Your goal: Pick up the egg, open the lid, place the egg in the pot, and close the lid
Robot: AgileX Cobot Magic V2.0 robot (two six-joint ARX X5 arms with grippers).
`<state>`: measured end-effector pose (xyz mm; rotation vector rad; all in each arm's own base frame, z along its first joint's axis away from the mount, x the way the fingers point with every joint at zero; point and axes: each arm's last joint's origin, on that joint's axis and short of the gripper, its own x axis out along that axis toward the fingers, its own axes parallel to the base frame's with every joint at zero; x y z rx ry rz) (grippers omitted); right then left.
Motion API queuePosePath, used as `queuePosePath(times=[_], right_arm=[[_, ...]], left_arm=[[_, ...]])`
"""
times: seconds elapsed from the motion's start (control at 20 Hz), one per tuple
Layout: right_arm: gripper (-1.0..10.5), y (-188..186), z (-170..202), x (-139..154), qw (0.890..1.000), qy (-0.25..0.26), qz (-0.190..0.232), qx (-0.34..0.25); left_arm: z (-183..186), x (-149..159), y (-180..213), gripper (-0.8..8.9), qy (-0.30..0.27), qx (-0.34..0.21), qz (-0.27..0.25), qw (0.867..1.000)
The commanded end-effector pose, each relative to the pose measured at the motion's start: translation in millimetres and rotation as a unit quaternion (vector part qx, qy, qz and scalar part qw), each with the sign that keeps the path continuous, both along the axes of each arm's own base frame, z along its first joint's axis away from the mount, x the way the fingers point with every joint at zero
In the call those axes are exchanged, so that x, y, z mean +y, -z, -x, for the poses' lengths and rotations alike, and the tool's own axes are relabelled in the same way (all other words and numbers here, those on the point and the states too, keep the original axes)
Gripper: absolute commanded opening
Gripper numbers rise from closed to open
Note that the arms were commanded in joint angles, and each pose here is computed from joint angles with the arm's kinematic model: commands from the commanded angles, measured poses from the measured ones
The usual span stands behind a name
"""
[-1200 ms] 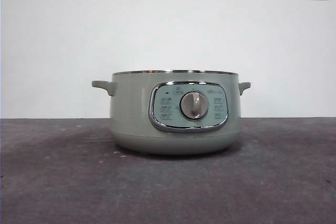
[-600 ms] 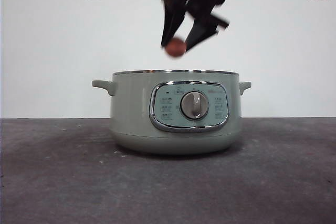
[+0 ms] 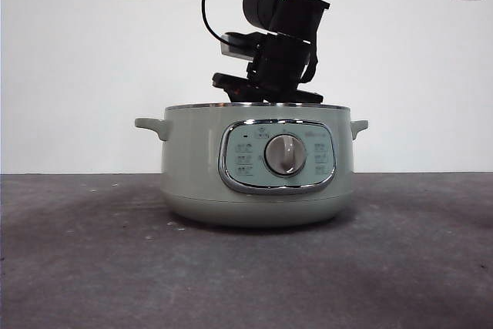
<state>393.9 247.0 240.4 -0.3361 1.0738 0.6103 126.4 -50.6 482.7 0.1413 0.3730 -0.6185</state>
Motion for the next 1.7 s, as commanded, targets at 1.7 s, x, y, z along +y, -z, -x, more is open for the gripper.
queuePosePath(times=[1.7], right_arm=[[3.4, -248, 231, -139, 0.983, -0.018, -0.118, -0.136]], left_arm=[[-101, -74, 26, -0.08, 0.082, 0.000, -0.009, 0.997]])
